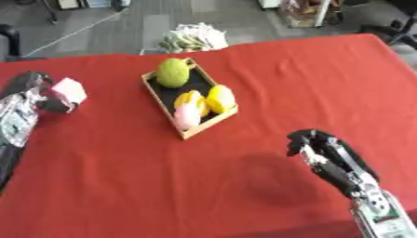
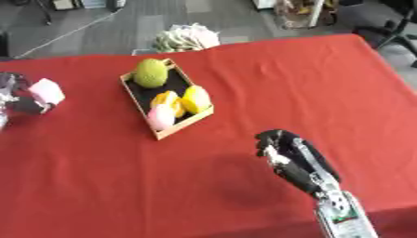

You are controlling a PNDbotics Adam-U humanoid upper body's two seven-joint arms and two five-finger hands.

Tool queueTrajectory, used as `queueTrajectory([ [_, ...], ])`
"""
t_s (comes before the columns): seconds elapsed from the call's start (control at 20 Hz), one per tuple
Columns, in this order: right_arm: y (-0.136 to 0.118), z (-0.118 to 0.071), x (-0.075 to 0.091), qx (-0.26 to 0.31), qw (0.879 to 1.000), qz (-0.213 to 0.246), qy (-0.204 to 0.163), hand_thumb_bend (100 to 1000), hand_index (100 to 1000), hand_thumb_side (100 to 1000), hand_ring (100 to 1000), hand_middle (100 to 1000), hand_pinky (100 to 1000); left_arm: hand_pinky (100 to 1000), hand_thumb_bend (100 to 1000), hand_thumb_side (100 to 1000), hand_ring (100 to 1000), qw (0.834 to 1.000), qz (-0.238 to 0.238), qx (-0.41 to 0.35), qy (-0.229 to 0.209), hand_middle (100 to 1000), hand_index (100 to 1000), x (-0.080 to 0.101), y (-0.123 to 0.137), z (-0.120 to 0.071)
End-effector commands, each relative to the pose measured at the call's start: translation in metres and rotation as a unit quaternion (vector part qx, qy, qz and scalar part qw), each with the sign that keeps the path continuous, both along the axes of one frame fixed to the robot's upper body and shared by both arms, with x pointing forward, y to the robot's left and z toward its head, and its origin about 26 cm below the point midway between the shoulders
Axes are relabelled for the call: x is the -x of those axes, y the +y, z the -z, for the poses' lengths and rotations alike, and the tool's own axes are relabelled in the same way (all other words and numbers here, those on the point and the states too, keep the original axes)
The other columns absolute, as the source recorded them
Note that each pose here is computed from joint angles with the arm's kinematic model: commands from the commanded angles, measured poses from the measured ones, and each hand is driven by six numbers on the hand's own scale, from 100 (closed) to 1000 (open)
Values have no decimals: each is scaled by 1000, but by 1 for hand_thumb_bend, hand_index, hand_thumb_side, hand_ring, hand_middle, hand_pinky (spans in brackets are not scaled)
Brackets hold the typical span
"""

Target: Pick up objects on the table and place them in the box.

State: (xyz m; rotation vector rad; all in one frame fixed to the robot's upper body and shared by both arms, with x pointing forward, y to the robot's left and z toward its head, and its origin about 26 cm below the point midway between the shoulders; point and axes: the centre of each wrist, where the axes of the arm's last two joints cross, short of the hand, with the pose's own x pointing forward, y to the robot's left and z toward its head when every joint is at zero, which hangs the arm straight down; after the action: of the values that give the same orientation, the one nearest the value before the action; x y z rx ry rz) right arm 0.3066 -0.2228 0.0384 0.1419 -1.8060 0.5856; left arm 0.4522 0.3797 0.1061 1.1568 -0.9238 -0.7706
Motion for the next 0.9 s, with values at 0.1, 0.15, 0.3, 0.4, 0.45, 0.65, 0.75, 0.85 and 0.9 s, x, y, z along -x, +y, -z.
queueTrajectory([
  [0.1, -3, -7, -3, 4, 1000, -1, -12, 100, 700, 504, 571, 553, 696, 774, 568, 274, 673, 1000, -15, 0, -24, 661, 784, -1, 6, -13],
  [0.15, -3, -7, -3, 4, 1000, -2, -12, 100, 700, 502, 571, 553, 696, 775, 565, 276, 673, 1000, -15, 3, -24, 661, 784, -1, 6, -12],
  [0.3, -2, -8, -4, 4, 1000, -3, -14, 100, 700, 502, 571, 553, 696, 775, 563, 280, 674, 1000, -13, 11, -24, 663, 783, -1, 5, -9],
  [0.4, -2, -9, -4, 4, 1000, -4, -15, 100, 700, 502, 571, 553, 696, 776, 558, 294, 675, 999, -13, 17, -24, 665, 780, -1, 4, -6],
  [0.45, -2, -9, -5, 4, 1000, -4, -15, 100, 700, 503, 571, 553, 696, 776, 556, 298, 675, 999, -13, 19, -23, 667, 778, -1, 3, -5],
  [0.65, -2, -10, -5, 3, 1000, -3, -17, 100, 700, 505, 571, 552, 696, 761, 529, 265, 656, 999, -12, 23, -21, 638, 755, -2, 1, -1],
  [0.75, -2, -10, -6, 3, 1000, -2, -17, 100, 700, 507, 571, 552, 696, 750, 501, 212, 636, 999, -13, 23, -24, 614, 736, -2, 0, -1],
  [0.85, -2, -10, -6, 3, 1000, -2, -17, 100, 700, 508, 571, 552, 696, 727, 457, 130, 598, 999, -14, 21, -30, 566, 696, -2, 1, -2],
  [0.9, -2, -10, -6, 3, 1000, -2, -17, 100, 700, 509, 571, 552, 696, 715, 430, 113, 580, 999, -15, 19, -35, 545, 678, -2, 1, -3],
])
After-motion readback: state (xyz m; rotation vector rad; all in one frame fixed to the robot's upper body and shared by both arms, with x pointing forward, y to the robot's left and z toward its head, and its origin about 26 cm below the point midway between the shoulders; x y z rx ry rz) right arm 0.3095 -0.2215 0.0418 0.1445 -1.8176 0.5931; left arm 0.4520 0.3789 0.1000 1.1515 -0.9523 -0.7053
